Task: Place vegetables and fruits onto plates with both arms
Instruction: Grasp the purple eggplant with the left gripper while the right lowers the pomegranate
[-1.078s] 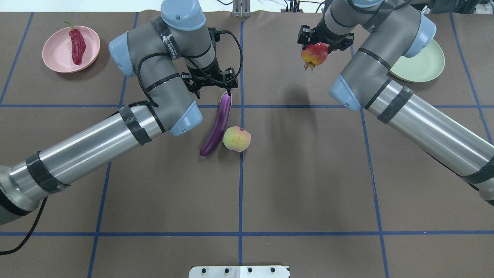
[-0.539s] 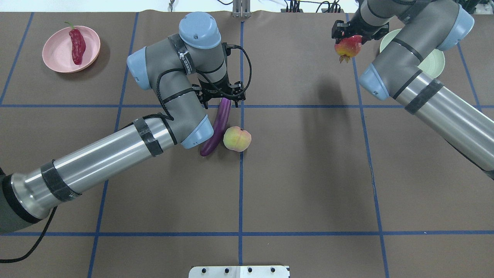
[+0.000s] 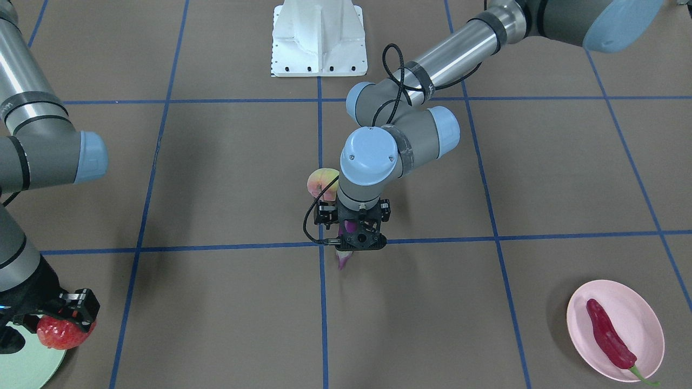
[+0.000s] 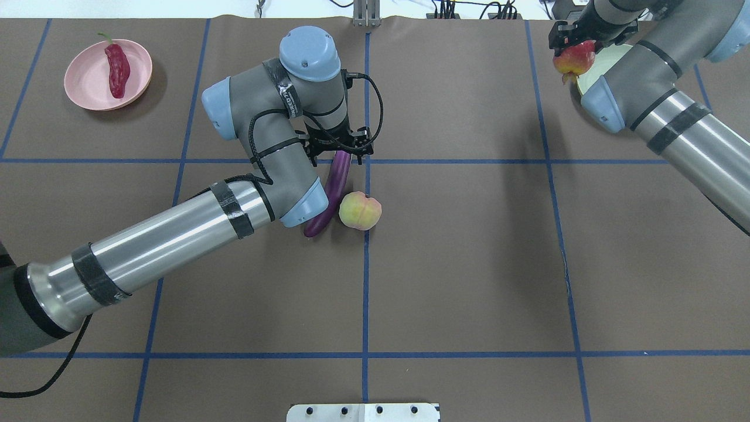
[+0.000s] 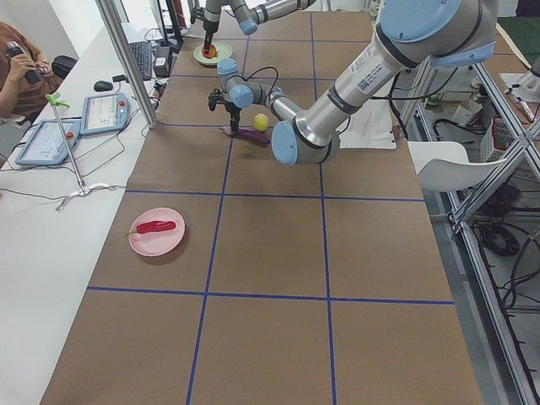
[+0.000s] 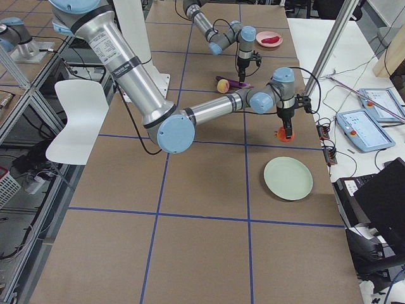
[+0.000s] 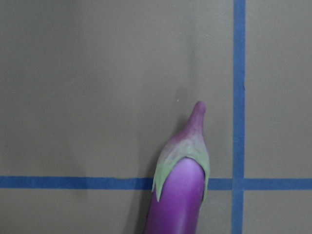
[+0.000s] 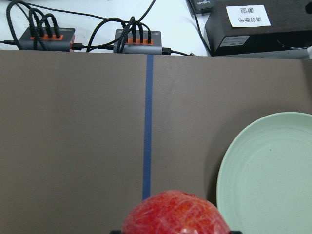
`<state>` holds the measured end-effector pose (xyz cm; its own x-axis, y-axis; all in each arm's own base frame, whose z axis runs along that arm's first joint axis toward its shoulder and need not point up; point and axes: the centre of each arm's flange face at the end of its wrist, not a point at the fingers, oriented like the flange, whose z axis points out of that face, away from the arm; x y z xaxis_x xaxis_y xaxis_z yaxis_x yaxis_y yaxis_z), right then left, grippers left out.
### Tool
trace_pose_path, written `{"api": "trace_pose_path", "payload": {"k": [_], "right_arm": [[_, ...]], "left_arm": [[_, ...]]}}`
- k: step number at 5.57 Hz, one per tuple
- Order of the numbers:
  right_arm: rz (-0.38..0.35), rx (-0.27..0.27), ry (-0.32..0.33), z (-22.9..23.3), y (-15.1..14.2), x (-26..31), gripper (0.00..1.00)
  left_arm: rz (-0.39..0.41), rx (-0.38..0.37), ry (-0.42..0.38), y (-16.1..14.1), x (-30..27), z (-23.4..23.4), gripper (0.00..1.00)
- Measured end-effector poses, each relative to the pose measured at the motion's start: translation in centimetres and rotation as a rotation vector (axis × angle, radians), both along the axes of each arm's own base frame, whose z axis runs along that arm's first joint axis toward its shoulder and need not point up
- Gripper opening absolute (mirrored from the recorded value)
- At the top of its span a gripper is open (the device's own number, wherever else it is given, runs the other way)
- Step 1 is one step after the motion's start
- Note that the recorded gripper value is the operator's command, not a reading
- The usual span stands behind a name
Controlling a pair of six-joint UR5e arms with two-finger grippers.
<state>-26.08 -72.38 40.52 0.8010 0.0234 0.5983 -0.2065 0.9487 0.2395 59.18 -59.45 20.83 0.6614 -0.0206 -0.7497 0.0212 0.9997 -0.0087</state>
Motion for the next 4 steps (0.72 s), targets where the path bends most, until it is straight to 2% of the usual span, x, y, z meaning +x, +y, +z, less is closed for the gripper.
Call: {"api": "trace_pose_path", "payload": {"k": [1,2,3,4], "right_arm": [[-0.013,-0.002,0.022,1.4,-0.5,1.1,0.00],[-0.029,-0.004,0.048,3.1,-1.0,2.3,0.00],[-0.043,-0.009,0.075,4.8,-1.2,3.4,0.00],[-0.050,-0.013,0.095,6.0,-1.3,4.0,0.00]], "left_arm": [[-0.007,0.008,-0.011,0.0,0.4,0.5,0.97],[-0.001,0.012,-0.014,0.6,1.2,0.6,0.88],[0.006,0.011,-0.017,1.4,2.0,0.6,0.74],[0.007,0.010,-0.021,1.7,2.4,0.7,0.46]]}}
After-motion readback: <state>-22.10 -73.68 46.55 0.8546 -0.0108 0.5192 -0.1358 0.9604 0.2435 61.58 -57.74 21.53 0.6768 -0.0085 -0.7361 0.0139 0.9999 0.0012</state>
